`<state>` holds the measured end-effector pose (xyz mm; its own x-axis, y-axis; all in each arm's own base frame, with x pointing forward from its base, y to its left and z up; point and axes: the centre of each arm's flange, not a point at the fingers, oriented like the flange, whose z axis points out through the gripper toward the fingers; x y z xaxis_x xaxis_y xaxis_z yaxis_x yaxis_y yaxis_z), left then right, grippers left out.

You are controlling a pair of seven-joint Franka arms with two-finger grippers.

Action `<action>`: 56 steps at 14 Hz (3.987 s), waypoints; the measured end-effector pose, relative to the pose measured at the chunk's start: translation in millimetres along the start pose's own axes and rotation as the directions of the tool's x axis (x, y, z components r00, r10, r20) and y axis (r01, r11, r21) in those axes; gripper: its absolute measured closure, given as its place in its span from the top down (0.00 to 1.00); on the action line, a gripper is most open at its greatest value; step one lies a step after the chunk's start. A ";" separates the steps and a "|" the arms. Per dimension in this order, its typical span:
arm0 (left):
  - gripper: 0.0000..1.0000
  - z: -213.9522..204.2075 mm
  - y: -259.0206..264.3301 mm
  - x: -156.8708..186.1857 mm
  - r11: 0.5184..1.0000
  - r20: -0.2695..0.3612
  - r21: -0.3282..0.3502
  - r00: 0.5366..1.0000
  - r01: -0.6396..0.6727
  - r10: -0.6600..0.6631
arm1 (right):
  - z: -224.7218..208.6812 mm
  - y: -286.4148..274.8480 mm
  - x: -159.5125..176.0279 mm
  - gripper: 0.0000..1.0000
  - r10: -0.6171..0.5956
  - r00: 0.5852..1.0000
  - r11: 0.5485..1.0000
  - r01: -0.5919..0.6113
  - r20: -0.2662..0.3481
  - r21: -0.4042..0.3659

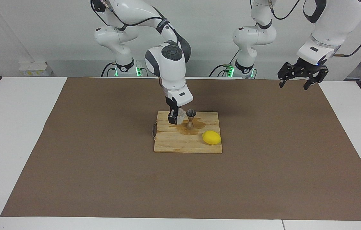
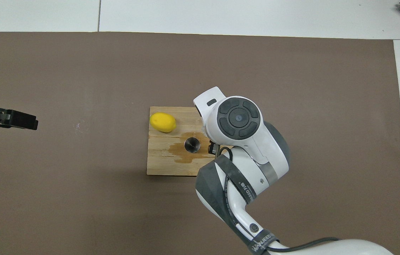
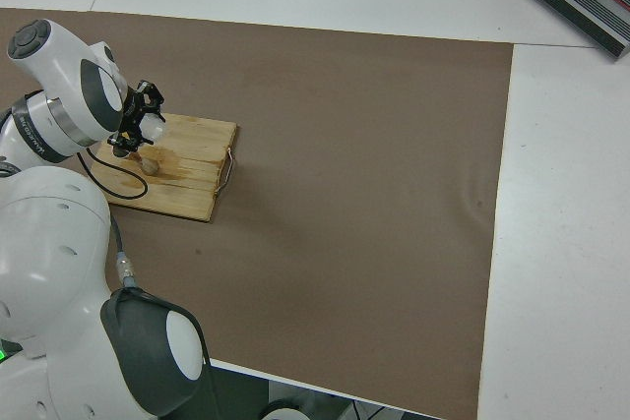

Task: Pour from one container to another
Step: 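Tilt the white cup over the metal cup with the right gripper, then hold the white cup tipped over the metal cup with the right gripper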

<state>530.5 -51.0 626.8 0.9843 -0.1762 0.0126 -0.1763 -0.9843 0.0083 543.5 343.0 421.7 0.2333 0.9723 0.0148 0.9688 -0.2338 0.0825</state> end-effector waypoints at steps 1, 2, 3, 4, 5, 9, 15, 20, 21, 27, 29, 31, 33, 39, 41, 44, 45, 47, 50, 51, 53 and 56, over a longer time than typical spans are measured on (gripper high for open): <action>1.00 0.0 0.0 0.0 1.000 0.000 0.000 1.000 0.000 0.000 | 1.6 -3.6 6.5 0.53 -0.012 1.000 1.000 0.012 0.023 -0.004; 1.00 0.0 0.0 0.0 1.000 0.000 0.000 1.000 0.000 0.000 | 3.1 -7.3 12.7 0.53 -0.017 0.999 1.000 0.017 0.042 -0.010; 1.00 0.0 0.0 0.0 1.000 0.000 0.000 1.000 0.000 0.000 | 4.0 -9.9 16.3 0.53 -0.024 0.998 1.000 0.025 0.056 -0.012; 1.00 0.0 0.0 0.0 1.000 0.000 0.000 1.000 0.000 0.000 | 5.0 -12.0 17.8 0.53 -0.035 0.997 0.999 0.036 0.073 -0.014; 1.00 0.0 0.0 0.0 1.000 0.000 0.000 1.000 0.000 0.000 | 5.4 -14.6 18.9 0.53 -0.045 0.995 0.999 0.046 0.087 -0.015; 1.00 0.0 0.1 0.0 1.000 0.000 0.000 1.000 0.000 0.000 | 6.8 -30.3 30.7 0.53 -0.104 0.985 0.993 0.111 0.139 -0.046; 1.00 0.0 0.1 0.0 1.000 0.000 0.000 1.000 0.000 0.000 | 7.0 -38.8 37.0 0.53 -0.137 0.971 0.983 0.157 0.194 -0.092; 1.00 0.0 0.3 0.0 1.000 0.000 0.000 1.000 0.005 -0.005 | 6.2 -52.7 47.9 0.53 -0.146 0.956 0.969 0.190 0.254 -0.159; 1.00 0.0 0.3 0.0 1.000 0.000 0.000 1.000 0.006 -0.006 | 6.1 -57.2 51.1 0.53 -0.146 0.952 0.964 0.198 0.270 -0.177; 1.00 0.0 0.4 0.0 1.000 0.000 0.000 1.000 0.006 -0.006 | 9.5 -60.6 53.4 0.53 -0.160 0.934 0.948 0.236 0.319 -0.214; 1.00 0.0 0.4 0.0 1.000 0.000 0.000 1.000 0.006 -0.006 | 9.9 -62.8 55.2 0.53 -0.170 0.928 0.941 0.253 0.332 -0.224; 1.00 0.0 0.4 0.0 1.000 0.000 0.000 1.000 0.007 -0.007 | 11.0 -70.4 58.5 0.53 -0.184 0.914 0.932 0.280 0.363 -0.232; 1.00 0.0 0.4 0.0 1.000 0.000 0.000 1.000 0.007 -0.007 | 12.2 -74.1 60.3 0.53 -0.192 0.906 0.925 0.296 0.378 -0.239; 1.00 0.0 0.5 0.1 1.000 0.000 0.000 1.000 0.006 -0.006 | 14.1 -77.0 60.9 0.53 -0.205 0.886 0.907 0.331 0.415 -0.259; 1.00 0.0 0.5 0.1 1.000 0.000 0.000 1.000 0.006 -0.006 | 14.0 -81.4 63.1 0.53 -0.207 0.876 0.898 0.347 0.435 -0.272; 1.00 0.0 0.5 0.1 1.000 0.000 0.000 1.000 0.006 -0.006 | 14.9 -86.7 65.6 0.53 -0.213 0.866 0.887 0.366 0.453 -0.282; 1.00 0.0 0.5 0.1 1.000 0.000 0.000 1.000 0.006 -0.006 | 15.0 -88.3 66.7 0.53 -0.218 0.861 0.880 0.377 0.460 -0.288; 1.00 0.0 0.5 0.1 1.000 0.000 0.000 1.000 0.006 -0.006 | 15.4 -93.2 69.4 0.53 -0.211 0.855 0.869 0.386 0.474 -0.309; 1.00 0.0 0.5 0.1 1.000 0.000 0.000 1.000 0.006 -0.006 | 18.3 -99.6 71.6 0.53 -0.211 0.849 0.859 0.398 0.485 -0.321; 1.00 0.0 0.5 0.1 1.000 0.000 0.000 1.000 0.006 -0.006 | 18.1 -100.3 72.1 0.53 -0.213 0.847 0.857 0.402 0.487 -0.324; 1.00 0.0 0.5 0.1 1.000 0.000 0.000 1.000 0.006 -0.006 | 17.5 -100.5 72.0 0.53 -0.214 0.845 0.854 0.405 0.490 -0.326; 1.00 0.0 0.5 0.1 1.000 0.000 0.000 1.000 0.006 -0.006 | 17.5 -100.7 71.7 0.53 -0.214 0.845 0.854 0.405 0.490 -0.327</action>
<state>530.4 -51.5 626.8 0.9853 -0.1704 0.0127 -0.1705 -0.9853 0.0086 464.2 436.1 397.0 0.0312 0.8690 -0.4938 0.8944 0.1963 0.4019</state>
